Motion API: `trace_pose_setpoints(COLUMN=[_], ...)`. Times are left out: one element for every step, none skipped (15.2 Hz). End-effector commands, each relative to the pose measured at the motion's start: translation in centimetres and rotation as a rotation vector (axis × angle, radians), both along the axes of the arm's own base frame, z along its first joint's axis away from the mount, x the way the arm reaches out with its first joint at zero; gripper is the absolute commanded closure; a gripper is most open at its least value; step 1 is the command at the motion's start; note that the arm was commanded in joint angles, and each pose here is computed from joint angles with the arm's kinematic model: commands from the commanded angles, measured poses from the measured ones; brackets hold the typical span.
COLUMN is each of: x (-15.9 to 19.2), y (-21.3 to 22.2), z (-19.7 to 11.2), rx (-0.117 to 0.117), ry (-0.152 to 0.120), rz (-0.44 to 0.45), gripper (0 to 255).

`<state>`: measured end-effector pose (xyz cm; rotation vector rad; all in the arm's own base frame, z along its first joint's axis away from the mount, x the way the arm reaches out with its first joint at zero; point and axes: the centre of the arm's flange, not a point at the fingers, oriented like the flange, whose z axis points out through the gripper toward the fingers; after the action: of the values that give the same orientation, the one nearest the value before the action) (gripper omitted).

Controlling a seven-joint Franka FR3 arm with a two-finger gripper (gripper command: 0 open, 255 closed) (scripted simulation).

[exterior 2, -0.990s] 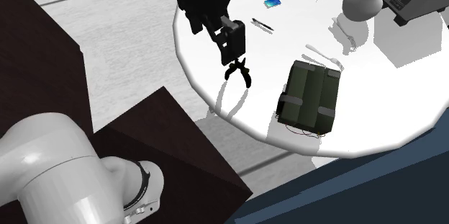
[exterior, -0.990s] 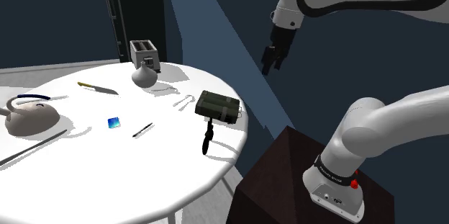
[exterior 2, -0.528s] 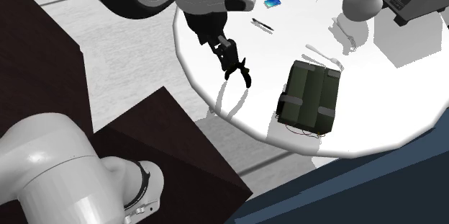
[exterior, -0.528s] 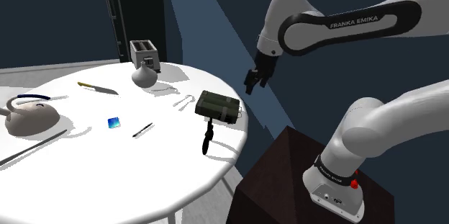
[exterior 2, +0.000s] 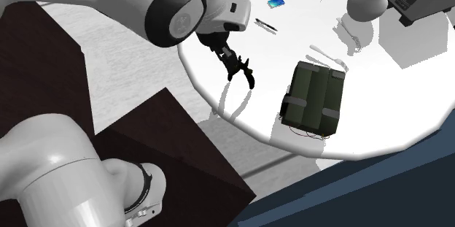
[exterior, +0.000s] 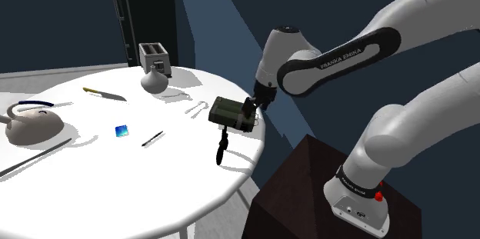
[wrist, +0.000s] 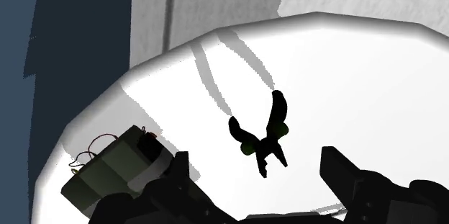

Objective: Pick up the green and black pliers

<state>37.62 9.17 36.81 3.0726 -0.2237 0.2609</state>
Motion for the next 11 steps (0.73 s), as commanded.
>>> trace_pose_setpoints(x=[0.7, 1.1, 1.6, 2.1, 2.5, 3.1, 3.6, 4.1, 4.7, 5.2, 5.8], y=[1.1, 1.5, 1.9, 2.4, 2.8, 3.2, 3.6, 4.0, 4.4, 4.8, 5.2], z=[-2.4, -3.6, -4.7, -5.9, -7.0, -8.2, -9.3, -10.4, -11.6, -12.7, -13.8], rx=[-0.004, -0.008, -0.011, -0.015, -0.018, -0.022, -0.025, -0.029, -0.032, -0.036, -0.039], ry=[-0.023, -0.032, -0.042, -0.051, -0.061, -0.070, -0.080, -0.089, -0.099, -0.108, -0.118], rz=[-0.014, -0.021, -0.028, -0.035, -0.042, -0.049, -0.056, -0.064, -0.071, -0.078, -0.085], gripper=[0, 0, 0, 0, 0, 0, 0, 0, 0, 0, 0])
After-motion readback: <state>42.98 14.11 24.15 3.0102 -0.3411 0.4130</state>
